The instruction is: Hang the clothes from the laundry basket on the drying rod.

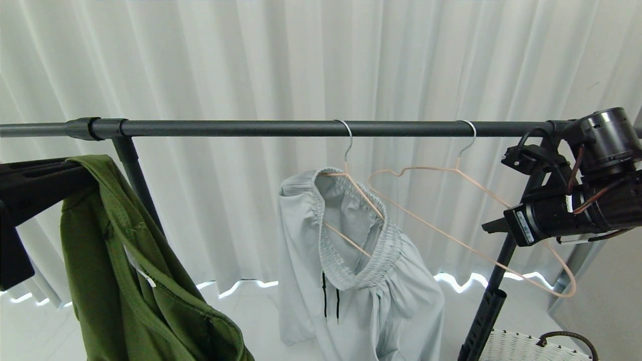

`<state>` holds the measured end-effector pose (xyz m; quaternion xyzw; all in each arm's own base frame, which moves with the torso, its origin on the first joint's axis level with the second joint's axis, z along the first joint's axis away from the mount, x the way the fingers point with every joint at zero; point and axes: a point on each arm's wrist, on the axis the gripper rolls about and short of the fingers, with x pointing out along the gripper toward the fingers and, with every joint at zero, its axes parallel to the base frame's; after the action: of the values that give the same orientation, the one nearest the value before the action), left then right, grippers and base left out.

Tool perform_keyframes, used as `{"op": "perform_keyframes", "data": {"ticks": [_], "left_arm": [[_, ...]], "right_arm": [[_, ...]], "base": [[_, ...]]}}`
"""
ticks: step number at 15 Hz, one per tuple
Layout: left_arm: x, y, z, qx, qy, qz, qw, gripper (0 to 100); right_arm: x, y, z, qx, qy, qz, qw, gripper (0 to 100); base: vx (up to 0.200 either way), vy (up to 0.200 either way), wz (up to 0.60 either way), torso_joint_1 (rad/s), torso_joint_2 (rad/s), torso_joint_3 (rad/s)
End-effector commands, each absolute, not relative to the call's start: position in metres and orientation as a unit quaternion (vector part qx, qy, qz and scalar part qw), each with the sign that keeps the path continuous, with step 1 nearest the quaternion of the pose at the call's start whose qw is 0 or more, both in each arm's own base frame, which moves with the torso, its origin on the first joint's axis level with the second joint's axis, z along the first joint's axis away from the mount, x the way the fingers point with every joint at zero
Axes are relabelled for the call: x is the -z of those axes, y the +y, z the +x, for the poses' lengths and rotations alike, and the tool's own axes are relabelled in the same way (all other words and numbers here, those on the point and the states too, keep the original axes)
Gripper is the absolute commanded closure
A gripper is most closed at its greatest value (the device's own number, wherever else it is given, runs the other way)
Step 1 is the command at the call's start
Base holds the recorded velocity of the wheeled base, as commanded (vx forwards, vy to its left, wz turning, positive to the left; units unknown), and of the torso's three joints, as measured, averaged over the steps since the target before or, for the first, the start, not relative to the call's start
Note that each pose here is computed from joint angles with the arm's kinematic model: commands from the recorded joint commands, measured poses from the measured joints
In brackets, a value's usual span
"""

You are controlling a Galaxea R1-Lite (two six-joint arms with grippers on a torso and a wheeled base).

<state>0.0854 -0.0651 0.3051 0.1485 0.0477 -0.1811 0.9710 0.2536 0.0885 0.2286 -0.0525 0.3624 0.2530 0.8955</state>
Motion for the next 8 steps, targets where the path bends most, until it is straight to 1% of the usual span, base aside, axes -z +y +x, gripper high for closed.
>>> {"op": "perform_keyframes", "data": {"ticks": [1, 5, 8], "left_arm": [[-0.305, -0.065, 0.086, 0.181, 0.048, 0.149, 0.971, 100], [-0.305, -0.065, 0.086, 0.181, 0.048, 0.149, 0.971, 100], [-0.305, -0.065, 0.086, 0.181, 0.048, 0.149, 0.971, 100]], "right_arm": [[-0.232, 0.087, 0.25, -0.254, 0.356, -0.052, 0.898, 100], [-0.24, 0.085, 0.243, -0.253, 0.344, -0.048, 0.903, 100], [-0.25, 0.082, 0.234, -0.249, 0.329, -0.031, 0.91, 100]], "base": [[0.0, 0.0, 0.0, 0.0, 0.0, 0.0], [0.0, 0.0, 0.0, 0.0, 0.0, 0.0], [0.0, 0.0, 0.0, 0.0, 0.0, 0.0]]}}
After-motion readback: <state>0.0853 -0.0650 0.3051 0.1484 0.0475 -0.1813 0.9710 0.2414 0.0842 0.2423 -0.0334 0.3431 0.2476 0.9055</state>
